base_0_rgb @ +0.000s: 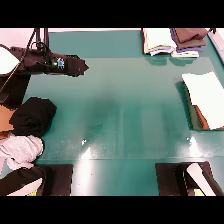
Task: Fold the shirts.
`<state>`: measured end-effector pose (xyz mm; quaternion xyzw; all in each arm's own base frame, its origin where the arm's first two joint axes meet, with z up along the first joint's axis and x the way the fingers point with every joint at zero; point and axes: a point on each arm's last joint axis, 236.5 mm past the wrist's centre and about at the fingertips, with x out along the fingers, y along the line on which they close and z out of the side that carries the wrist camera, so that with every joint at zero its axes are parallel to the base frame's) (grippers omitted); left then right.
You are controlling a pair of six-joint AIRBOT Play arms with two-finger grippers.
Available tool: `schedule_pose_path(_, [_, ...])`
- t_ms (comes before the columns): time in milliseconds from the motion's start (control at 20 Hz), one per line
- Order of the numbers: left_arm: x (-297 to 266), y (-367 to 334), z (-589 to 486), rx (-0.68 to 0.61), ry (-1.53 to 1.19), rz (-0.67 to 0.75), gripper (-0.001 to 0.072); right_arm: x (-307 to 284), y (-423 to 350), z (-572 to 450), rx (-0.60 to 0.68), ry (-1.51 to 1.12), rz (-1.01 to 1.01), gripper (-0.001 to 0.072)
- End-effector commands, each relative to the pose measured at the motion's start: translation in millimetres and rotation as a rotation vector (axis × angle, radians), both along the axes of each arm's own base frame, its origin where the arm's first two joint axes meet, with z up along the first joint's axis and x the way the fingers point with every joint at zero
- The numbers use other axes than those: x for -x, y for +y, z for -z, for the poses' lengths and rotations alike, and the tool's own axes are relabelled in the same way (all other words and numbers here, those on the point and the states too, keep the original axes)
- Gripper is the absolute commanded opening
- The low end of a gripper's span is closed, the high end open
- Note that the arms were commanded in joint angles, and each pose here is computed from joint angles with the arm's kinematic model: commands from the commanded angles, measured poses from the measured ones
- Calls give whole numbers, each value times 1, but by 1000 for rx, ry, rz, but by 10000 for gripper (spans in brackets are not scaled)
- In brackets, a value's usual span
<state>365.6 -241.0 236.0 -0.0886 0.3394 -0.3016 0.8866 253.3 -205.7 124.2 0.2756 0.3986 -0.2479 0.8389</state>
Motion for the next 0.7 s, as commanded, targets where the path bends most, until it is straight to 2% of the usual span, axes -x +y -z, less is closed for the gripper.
schedule_pose_path(0, [-3,0,-3,5,-15,-4,21,-51,62,-49,-26,-193,-177,529])
schedule_pose_path(150, [-3,0,-3,5,-16,-5,21,-86,153,-64,-49,-250,-448,528])
schedule_pose_path(350, [-5,0,-6,14,-28,-10,21,-96,263,-54,-95,-229,-769,518])
schedule_pose_path(400, [-6,0,-7,16,-32,-11,22,-95,285,-49,-107,-215,-834,495])
schedule_pose_path(450, [-6,0,-7,16,-32,-11,21,-92,306,-43,-113,-198,-905,404])
schedule_pose_path(500, [-6,0,-7,16,-32,-12,21,-89,324,-37,-127,-180,-956,243])
schedule_pose_path(550, [-6,0,-7,16,-32,-11,22,-86,341,-32,-139,-162,-1004,27])
schedule_pose_path(650, [-6,0,-7,16,-32,-11,22,-80,365,-22,-157,-132,-1071,19])
